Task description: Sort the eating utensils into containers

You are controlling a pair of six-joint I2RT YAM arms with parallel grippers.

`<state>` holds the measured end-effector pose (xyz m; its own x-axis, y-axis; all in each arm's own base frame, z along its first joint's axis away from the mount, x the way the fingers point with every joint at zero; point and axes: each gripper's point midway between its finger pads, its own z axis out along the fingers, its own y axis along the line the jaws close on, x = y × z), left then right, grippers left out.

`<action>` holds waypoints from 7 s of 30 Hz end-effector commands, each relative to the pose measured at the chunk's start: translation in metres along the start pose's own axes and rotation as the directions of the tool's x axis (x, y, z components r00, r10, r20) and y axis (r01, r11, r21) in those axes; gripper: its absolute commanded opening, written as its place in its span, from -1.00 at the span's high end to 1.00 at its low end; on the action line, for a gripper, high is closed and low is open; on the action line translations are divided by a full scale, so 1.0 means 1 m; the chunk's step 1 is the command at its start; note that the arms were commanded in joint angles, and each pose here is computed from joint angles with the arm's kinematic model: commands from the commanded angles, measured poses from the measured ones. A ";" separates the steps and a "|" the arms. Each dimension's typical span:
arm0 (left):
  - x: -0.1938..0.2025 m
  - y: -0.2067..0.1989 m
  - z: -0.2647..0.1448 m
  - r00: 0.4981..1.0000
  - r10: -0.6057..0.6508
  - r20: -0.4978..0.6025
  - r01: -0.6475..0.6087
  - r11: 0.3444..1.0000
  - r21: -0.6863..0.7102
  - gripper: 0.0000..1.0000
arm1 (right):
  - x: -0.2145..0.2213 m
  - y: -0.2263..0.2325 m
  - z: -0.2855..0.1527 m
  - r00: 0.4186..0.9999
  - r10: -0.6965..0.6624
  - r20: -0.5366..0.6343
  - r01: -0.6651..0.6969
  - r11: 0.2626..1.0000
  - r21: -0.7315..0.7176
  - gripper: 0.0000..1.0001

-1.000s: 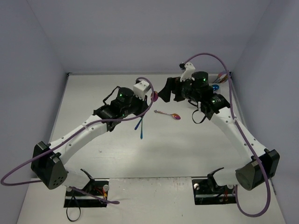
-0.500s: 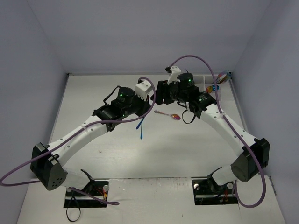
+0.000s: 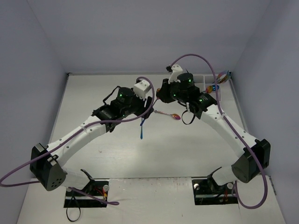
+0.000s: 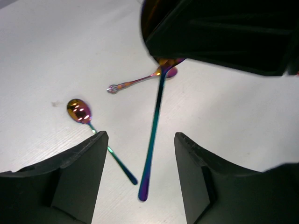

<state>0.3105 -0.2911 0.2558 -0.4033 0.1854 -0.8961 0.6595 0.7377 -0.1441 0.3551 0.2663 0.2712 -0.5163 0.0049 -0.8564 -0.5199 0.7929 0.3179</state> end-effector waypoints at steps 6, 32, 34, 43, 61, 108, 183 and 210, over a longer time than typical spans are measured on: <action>0.014 0.054 -0.016 0.997 -0.081 -0.004 0.075 0.941 -0.330 -0.95 | -0.092 -0.104 -0.063 0.957 -0.100 0.271 0.002 0.940 0.340 1.00; 0.114 0.082 -0.015 0.941 -0.291 -0.173 0.167 0.845 -0.509 -0.95 | -0.129 -0.327 -0.076 0.916 -0.160 0.367 -0.166 0.681 0.713 1.00; 0.117 0.083 -0.014 0.938 -0.294 -0.185 0.162 0.842 -0.515 -0.95 | -0.125 -0.332 -0.067 0.915 -0.151 0.374 -0.174 0.689 0.704 1.00; 0.118 0.082 -0.010 0.929 -0.330 -0.166 0.201 0.828 -0.523 -0.95 | -0.086 -0.342 -0.024 0.935 -0.081 0.346 -0.180 0.731 0.658 1.00; 0.123 0.079 0.017 0.893 -0.416 -0.172 0.264 0.794 -0.548 -0.95 | -0.067 -0.324 -0.045 0.941 -0.094 0.326 -0.156 0.734 0.661 0.02; 0.130 0.107 0.095 0.880 -0.357 -0.313 0.141 0.826 -0.545 1.00 | -0.025 -0.140 -0.149 0.950 0.109 0.294 -0.207 0.921 0.329 -0.95; 0.124 0.059 -0.018 0.970 -0.052 -0.236 -0.027 0.946 -0.323 -0.90 | -0.142 -0.306 -0.099 0.898 -0.201 0.392 -0.198 0.611 0.767 1.00; 0.089 0.030 0.033 0.962 0.098 -0.257 -0.129 0.986 -0.105 -0.90 | -0.081 -0.313 -0.062 0.931 -0.097 0.352 -0.193 0.687 0.701 0.01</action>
<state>0.2938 -0.2450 0.1265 -0.5757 0.4183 -0.7026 0.5715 0.8204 0.0202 0.5302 -0.0170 0.1986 -0.3614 0.1202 -0.9246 0.2231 0.9740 0.0395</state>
